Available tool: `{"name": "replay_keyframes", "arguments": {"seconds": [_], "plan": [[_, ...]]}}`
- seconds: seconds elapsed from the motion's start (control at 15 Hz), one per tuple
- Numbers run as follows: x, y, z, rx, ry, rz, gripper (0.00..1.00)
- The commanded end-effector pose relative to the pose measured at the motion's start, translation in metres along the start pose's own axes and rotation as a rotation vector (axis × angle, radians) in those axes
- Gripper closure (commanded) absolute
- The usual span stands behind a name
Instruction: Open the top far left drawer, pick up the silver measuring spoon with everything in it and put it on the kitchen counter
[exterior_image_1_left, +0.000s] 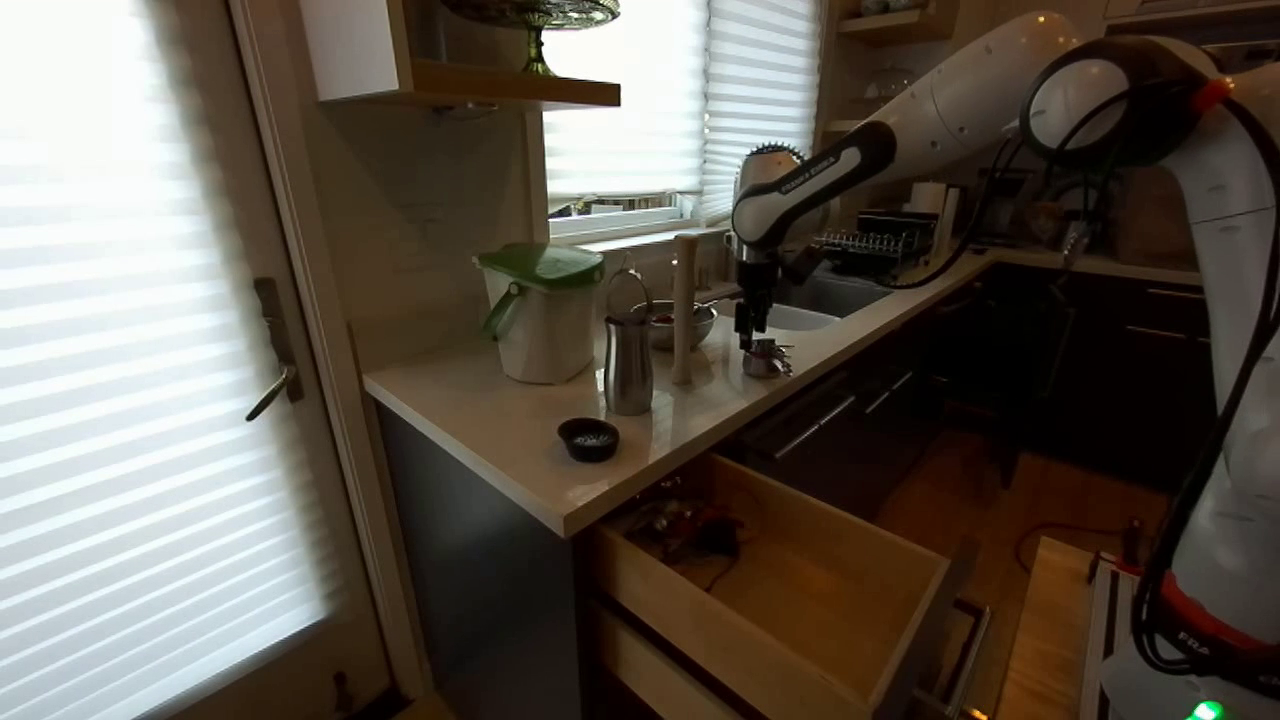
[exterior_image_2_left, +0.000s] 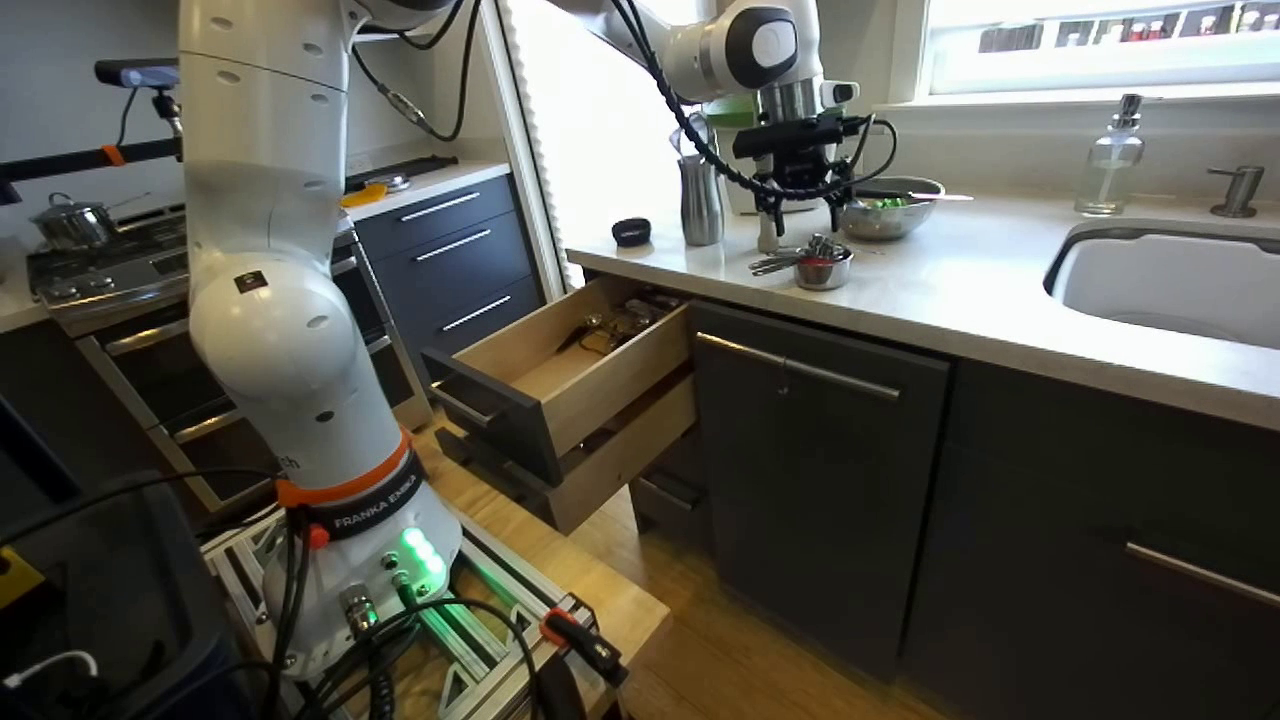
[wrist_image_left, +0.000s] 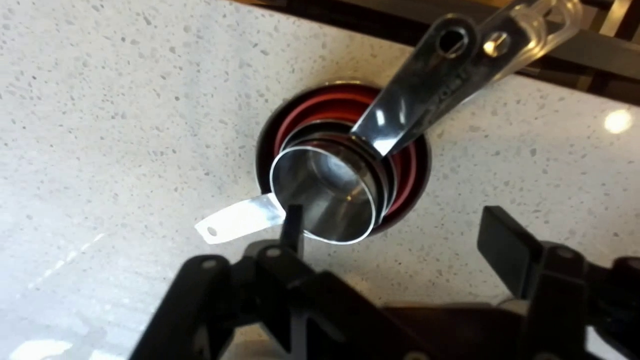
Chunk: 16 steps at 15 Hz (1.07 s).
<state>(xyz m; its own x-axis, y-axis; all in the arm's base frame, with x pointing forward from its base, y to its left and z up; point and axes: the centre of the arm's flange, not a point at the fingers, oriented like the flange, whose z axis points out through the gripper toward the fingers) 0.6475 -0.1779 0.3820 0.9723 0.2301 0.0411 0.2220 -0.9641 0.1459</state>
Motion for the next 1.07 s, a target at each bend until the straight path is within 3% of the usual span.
{"name": "replay_keyframes", "arguments": {"seconds": [0.0,0.33,0.53,0.87,0.93,1.0], "plan": [[-0.011,-0.006,-0.022,0.010,0.014,0.021,0.00],[-0.039,-0.030,-0.068,-0.057,-0.004,0.064,0.01],[-0.069,-0.058,-0.091,-0.042,-0.049,0.033,0.00],[-0.083,-0.178,-0.083,0.006,-0.170,-0.253,0.00],[-0.064,-0.136,-0.086,0.005,-0.135,-0.167,0.00],[-0.064,-0.153,-0.086,0.006,-0.140,-0.187,0.00]]}}
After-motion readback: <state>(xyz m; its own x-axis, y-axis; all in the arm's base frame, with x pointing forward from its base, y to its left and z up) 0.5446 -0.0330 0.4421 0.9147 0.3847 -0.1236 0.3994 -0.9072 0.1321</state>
